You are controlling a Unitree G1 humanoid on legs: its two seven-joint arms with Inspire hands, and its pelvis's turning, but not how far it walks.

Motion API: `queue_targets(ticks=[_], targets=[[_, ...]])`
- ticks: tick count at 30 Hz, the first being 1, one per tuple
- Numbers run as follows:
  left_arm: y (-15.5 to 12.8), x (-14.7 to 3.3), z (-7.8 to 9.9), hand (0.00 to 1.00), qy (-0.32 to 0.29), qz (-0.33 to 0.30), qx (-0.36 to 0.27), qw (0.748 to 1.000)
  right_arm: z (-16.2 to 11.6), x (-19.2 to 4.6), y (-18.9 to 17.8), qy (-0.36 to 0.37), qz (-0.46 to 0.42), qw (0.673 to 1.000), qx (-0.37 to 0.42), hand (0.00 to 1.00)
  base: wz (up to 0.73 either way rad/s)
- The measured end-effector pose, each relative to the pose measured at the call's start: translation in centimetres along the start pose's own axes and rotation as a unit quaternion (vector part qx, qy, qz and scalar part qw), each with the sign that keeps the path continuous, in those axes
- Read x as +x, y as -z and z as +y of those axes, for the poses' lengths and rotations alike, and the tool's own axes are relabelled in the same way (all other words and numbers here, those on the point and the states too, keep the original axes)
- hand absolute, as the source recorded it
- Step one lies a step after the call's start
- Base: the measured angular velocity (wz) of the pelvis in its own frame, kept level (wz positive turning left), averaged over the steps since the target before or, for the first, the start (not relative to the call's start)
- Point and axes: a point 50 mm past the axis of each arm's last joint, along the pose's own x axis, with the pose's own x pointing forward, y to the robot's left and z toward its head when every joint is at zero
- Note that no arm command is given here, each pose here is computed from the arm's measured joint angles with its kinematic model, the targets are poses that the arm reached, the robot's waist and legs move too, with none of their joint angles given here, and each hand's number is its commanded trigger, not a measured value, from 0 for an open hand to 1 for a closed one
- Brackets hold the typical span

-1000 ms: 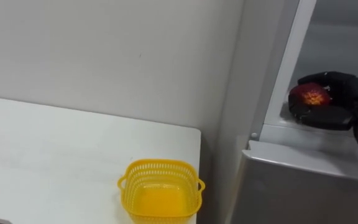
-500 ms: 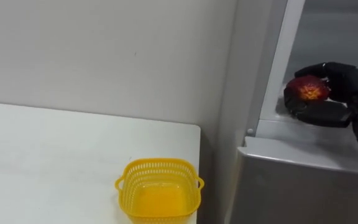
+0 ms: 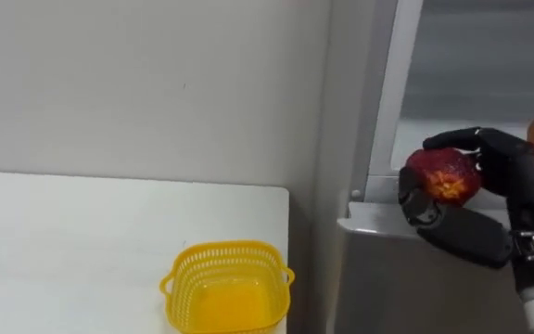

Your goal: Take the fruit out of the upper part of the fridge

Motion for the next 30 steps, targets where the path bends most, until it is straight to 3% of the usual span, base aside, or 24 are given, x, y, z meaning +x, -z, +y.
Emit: queue_targets(ticks=[8,18,30], targets=[[0.5,-0.1,-0.7,0.0,0.01,0.002,-0.001,1.0,0.4,-0.9,-3.7,0.031,-0.086,0.995,0.028,1.0,-0.1],[-1.2,0.3,-0.5,0.0,0.025,-0.02,0.012,0.999,4.6,-2.1,-5.4,-0.07,-0.129,0.989,0.027,1.0,-0.03],[-2.3,0.7,0.6,0.0,0.03,-0.032,0.031,0.999,6.8,-2.1,-7.1,-0.143,-0.186,0.972,0.014,1.0,0.08]])
